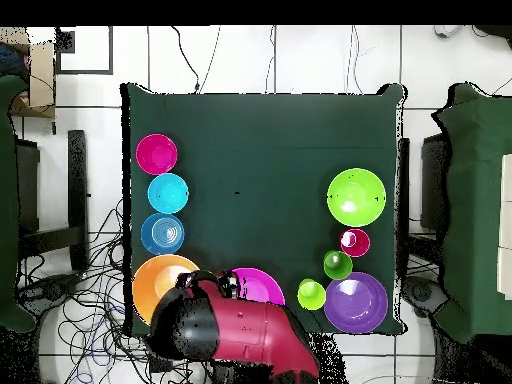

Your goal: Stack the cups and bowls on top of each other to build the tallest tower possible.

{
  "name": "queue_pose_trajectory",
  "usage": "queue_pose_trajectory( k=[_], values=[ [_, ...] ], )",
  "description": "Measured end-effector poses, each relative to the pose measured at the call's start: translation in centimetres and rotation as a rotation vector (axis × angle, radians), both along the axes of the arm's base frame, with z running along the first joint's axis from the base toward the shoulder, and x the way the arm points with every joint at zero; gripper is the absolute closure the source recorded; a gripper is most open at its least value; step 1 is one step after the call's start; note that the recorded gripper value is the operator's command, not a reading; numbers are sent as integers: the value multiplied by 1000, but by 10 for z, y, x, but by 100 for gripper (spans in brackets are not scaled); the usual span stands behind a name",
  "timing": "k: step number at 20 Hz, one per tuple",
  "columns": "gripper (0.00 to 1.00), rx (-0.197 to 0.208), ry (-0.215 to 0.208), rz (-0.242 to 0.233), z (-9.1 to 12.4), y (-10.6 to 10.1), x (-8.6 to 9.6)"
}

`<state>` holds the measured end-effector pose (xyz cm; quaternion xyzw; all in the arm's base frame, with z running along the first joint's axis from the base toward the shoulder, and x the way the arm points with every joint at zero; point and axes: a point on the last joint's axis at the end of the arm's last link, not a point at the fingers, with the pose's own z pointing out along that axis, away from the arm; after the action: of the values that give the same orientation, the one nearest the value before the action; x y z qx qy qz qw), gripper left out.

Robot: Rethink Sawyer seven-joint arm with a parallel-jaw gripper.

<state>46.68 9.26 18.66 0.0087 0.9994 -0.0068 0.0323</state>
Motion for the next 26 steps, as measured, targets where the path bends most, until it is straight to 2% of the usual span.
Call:
queue_pose_trajectory(
  k=[7, 11, 19, 23, 26],
  values=[
    [0, -4, -30, -85, -5, -41, 1],
    [0, -16, -31, -110, -11, -63, -6],
    [0, -34, -14, -139, -34, -102, -22],
    [0, -35, -4, -137, -46, -110, -27],
    [0, -39, -6, -116, -58, -111, -32]
  ],
)
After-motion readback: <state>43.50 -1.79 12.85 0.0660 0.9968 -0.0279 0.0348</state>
